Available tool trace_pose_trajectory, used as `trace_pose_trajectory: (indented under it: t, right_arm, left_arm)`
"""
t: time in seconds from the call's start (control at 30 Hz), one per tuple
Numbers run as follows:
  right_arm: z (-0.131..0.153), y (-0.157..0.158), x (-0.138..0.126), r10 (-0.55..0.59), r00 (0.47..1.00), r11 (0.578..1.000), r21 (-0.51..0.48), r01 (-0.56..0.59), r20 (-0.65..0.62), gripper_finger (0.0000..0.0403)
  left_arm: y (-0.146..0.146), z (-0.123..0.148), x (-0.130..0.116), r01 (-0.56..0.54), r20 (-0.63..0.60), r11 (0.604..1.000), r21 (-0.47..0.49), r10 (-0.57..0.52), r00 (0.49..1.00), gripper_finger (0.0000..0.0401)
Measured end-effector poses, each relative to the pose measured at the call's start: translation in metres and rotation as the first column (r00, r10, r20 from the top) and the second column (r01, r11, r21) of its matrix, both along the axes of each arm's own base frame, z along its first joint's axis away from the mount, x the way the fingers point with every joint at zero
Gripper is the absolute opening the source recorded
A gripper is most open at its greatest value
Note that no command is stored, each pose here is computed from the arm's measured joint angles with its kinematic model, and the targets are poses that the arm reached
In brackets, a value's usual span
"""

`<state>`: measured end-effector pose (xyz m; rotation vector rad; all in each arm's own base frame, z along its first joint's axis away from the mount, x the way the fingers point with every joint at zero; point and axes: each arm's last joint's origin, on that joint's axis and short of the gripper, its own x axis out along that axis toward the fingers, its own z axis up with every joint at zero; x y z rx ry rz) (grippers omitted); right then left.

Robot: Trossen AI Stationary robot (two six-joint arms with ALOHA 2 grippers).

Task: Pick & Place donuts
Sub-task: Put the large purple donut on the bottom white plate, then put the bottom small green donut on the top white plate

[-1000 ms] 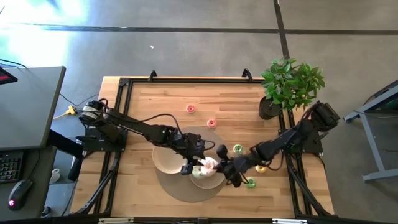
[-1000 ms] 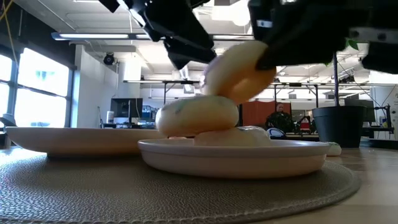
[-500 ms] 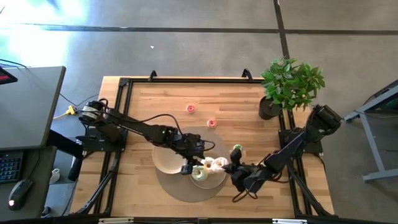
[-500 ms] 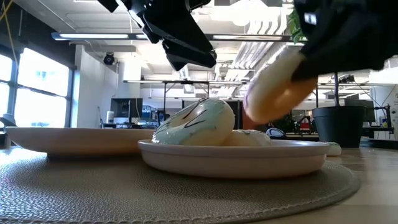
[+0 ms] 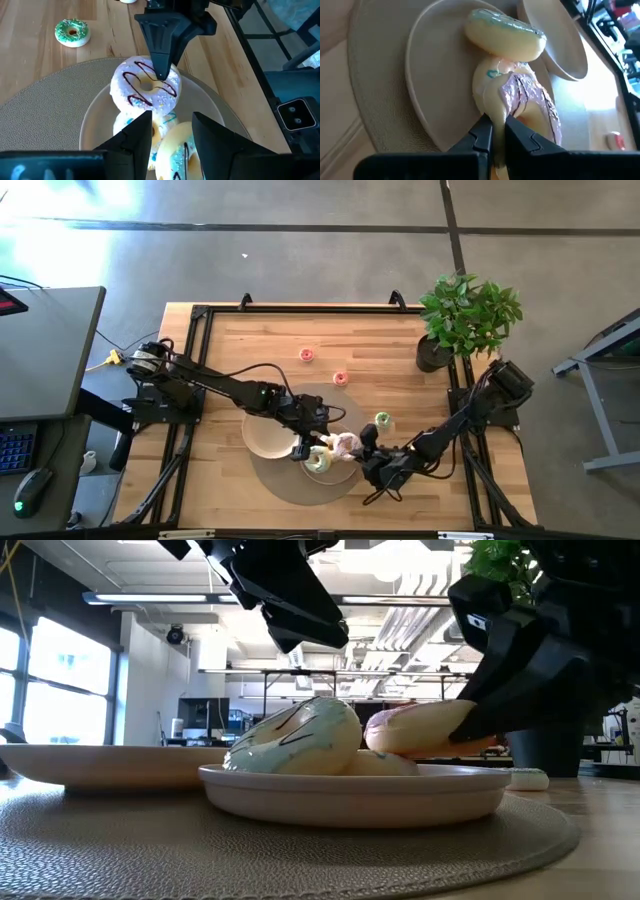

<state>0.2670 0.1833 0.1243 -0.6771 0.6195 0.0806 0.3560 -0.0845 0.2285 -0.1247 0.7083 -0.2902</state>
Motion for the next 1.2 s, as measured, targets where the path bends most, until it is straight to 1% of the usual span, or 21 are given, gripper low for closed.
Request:
trace_pose_trajectory:
  t: [0.1,0.17,0.23,0.37,0.47,0.53,0.63,0.7,0.83,0.93,1.0,1.07,1.13,1.2]
  right_arm:
    - [0.001,-0.001,0.0,-0.041,0.999,0.999,0.021,0.041,0.02,0.0036]
    - [0.002,-0.001,0.0,-0.044,0.999,0.999,0.022,0.043,0.021,0.0052]
    - [0.005,-0.001,0.0,-0.036,0.999,0.998,0.042,0.035,0.019,0.0073]
    - [0.016,0.001,-0.002,0.013,1.0,0.985,0.171,-0.014,0.009,0.0118]
    - [0.029,0.004,-0.005,0.089,0.996,0.956,0.282,-0.085,0.002,0.0145]
    - [0.038,0.005,-0.007,0.115,0.993,0.931,0.346,-0.113,0.014,0.0157]
    - [0.051,0.003,-0.009,0.108,0.993,0.922,0.368,-0.119,0.049,0.0164]
    - [0.06,0.001,-0.012,0.09,0.993,0.924,0.365,-0.112,0.078,0.0164]
    - [0.077,-0.005,-0.022,0.03,0.994,0.942,0.328,-0.064,0.109,0.0165]
    - [0.09,-0.013,-0.034,-0.043,0.994,0.945,0.327,0.007,0.103,0.0165]
    - [0.098,-0.019,-0.042,-0.106,0.99,0.936,0.346,0.068,0.094,0.0165]
    - [0.104,-0.026,-0.05,-0.173,0.982,0.919,0.372,0.132,0.078,0.0165]
    - [0.107,-0.034,-0.058,-0.23,0.972,0.896,0.398,0.195,0.043,0.0165]
    - [0.107,-0.041,-0.062,-0.288,0.958,0.867,0.423,0.262,-0.004,0.0165]
  left_arm:
    - [0.0,0.0,0.0,0.004,0.001,1.0,0.006,-0.004,1.0,0.0138]
    - [0.0,0.0,0.0,0.003,0.0,1.0,0.008,-0.003,1.0,0.0138]
    - [0.0,0.0,0.0,0.003,0.0,1.0,0.008,-0.003,1.0,0.0138]
    - [0.0,0.0,0.0,0.004,0.0,1.0,0.009,-0.004,1.0,0.0138]
    - [0.0,0.0,0.0,0.005,0.0,1.0,0.01,-0.005,1.0,0.0137]
    - [0.0,0.0,0.0,0.005,0.0,1.0,0.01,-0.005,1.0,0.0137]
    - [0.0,0.0,0.0,0.018,0.007,1.0,0.025,-0.018,1.0,0.0137]
    - [0.0,0.0,0.0,0.02,0.009,0.999,0.026,-0.02,1.0,0.0137]
    - [0.0,-0.001,-0.001,0.02,-0.008,1.0,0.019,-0.019,1.0,0.0137]
    - [0.002,0.004,-0.009,0.015,-0.049,1.0,0.026,-0.013,0.999,0.0137]
    - [0.004,0.01,-0.014,-0.011,-0.063,1.0,0.028,0.013,0.998,0.0137]
    - [0.012,0.013,-0.024,-0.061,-0.116,0.995,0.077,0.07,0.991,0.0137]
    - [0.018,0.023,-0.028,-0.126,-0.114,0.986,0.112,0.139,0.984,0.0137]
    - [0.023,0.034,-0.04,-0.159,-0.147,0.976,0.147,0.18,0.973,0.0137]
